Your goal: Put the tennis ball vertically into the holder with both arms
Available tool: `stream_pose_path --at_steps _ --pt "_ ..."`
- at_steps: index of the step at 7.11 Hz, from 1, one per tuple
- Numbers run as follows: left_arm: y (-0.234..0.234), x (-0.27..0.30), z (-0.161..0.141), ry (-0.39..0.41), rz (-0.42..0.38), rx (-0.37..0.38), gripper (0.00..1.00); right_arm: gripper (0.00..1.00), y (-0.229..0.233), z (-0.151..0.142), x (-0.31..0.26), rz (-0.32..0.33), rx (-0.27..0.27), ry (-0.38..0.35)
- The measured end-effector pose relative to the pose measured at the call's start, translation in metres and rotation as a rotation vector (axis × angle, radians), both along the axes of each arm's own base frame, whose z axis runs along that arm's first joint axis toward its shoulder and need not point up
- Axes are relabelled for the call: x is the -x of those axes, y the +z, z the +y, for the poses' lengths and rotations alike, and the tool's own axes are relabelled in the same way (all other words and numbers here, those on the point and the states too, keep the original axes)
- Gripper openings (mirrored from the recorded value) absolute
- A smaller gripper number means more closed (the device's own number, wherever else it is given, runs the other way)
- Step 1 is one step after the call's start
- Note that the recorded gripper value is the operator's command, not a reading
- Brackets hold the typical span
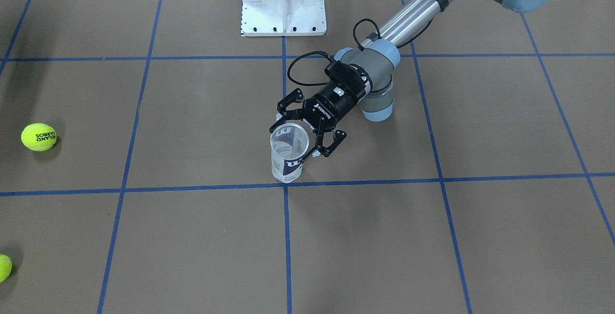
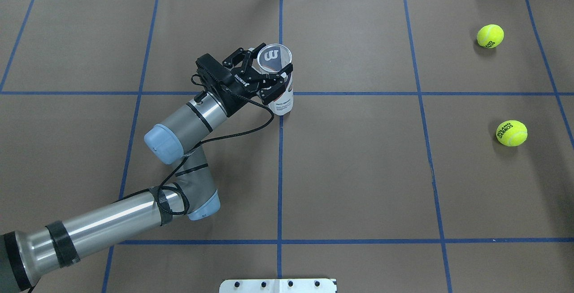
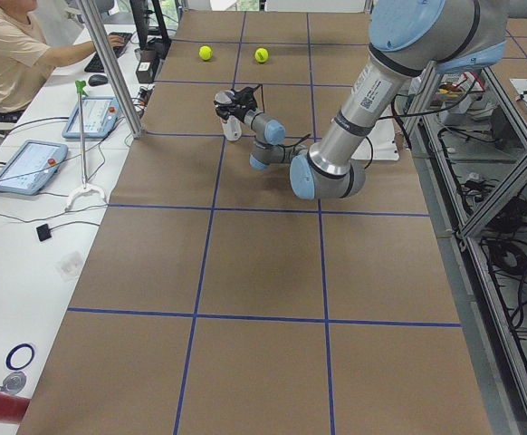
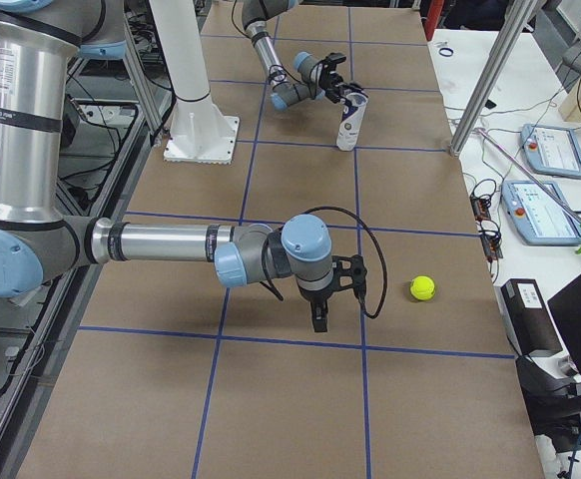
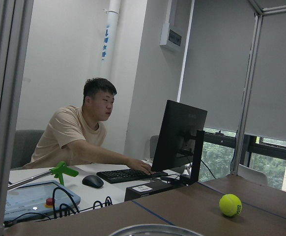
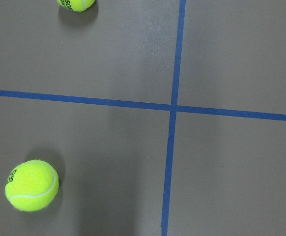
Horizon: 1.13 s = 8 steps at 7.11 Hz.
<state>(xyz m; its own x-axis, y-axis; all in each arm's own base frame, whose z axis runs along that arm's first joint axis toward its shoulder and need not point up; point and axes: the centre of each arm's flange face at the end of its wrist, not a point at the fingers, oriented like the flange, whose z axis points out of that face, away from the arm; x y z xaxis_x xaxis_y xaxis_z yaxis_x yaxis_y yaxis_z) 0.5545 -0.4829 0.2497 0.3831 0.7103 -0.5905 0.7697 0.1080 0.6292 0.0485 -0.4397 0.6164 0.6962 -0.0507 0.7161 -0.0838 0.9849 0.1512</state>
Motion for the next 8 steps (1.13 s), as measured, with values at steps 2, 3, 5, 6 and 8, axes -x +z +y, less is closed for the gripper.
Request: stream_pose_path --at_steps 2,3,5,6,8 --pt "-0.002 -0.007 0.008 -0.006 -0.034 -0.024 0.92 0.99 -0.001 0.000 0.001 -0.004 0.003 0.002" --pt "-0.004 -0.016 0.019 -0.006 -0.059 -0.046 0.92 0.99 -0.001 0.000 0.002 -0.009 0.010 0.005" --pt "-0.005 -0.024 0.029 -0.006 -0.079 -0.063 0.92 0.98 -0.008 -0.001 0.014 -0.021 0.039 0.018" --pt "-0.004 -0.024 0.030 -0.005 -0.081 -0.064 0.92 0.98 -0.017 -0.003 0.025 -0.027 0.056 0.027" --pt "-0.004 -0.025 0.030 -0.006 -0.083 -0.065 0.92 0.99 -0.035 -0.006 0.057 -0.045 0.064 0.059"
